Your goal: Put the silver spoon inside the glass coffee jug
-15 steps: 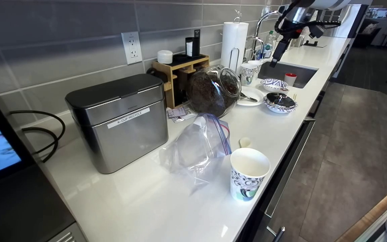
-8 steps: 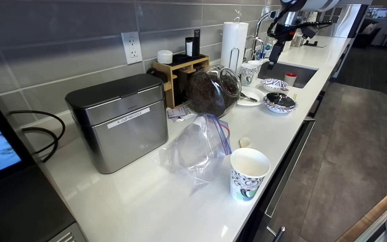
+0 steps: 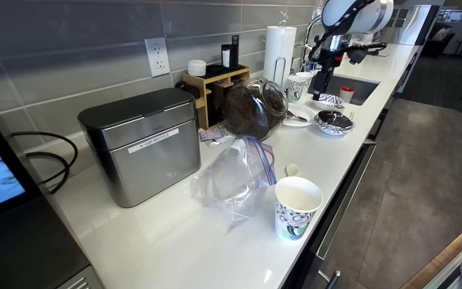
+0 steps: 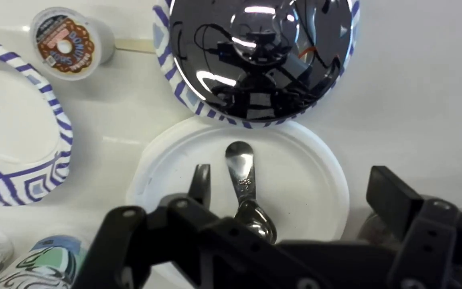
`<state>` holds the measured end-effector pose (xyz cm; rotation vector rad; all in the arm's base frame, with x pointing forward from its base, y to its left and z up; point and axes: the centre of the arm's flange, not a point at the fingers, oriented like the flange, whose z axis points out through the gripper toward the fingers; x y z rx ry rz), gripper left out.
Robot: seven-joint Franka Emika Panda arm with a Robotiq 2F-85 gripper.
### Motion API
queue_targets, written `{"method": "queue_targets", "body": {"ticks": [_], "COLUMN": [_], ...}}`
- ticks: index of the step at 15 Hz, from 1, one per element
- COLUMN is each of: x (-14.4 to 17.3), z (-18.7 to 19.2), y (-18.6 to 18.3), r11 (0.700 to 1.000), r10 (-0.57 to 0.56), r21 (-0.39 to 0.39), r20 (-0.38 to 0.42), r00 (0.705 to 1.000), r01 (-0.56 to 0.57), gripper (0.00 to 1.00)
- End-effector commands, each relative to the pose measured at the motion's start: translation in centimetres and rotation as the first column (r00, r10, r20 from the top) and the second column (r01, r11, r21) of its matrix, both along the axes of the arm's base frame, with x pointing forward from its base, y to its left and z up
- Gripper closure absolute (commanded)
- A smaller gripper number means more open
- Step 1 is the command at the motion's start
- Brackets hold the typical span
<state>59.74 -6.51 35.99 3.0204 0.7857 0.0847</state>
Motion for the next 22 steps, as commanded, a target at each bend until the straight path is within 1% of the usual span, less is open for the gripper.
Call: {"method": "queue_targets", "body": {"ticks": [1,5,8,13,16,18,19,21,22], "x": [1.8,2.9,3.6,4.5,5.1,5.3,5.4,5.6,5.7], "z": [-3.0,-5.3,-6.4,-7.5,-8.0,-8.2,-8.3,-8.5,-8.6], "y": [0.6,0.2,-0.3,-0.2,-0.1,0.1,0.1,0.2,0.2], "r11": [0.999,0.998,0.999,0.999,1.0,1.0,1.0,1.0,1.0], "r10": [-0.035,-0.057,-0.041,-0.026,-0.022,-0.012,-0.009,-0.002,0.0], "r21": [0.026,0.028,0.029,0.038,0.024,0.024,0.023,0.021,0.021], "r20": [0.015,0.018,0.035,0.033,0.039,0.038,0.036,0.034,0.035], "r00": [0.999,0.998,0.999,0.999,0.999,0.999,0.999,0.999,0.999], "r01": [0.035,0.056,0.04,0.024,0.021,0.011,0.008,0.002,-0.001], "gripper": [0.0,0.0,0.0,0.0,0.0,0.04,0.03,0.05,0.09]}}
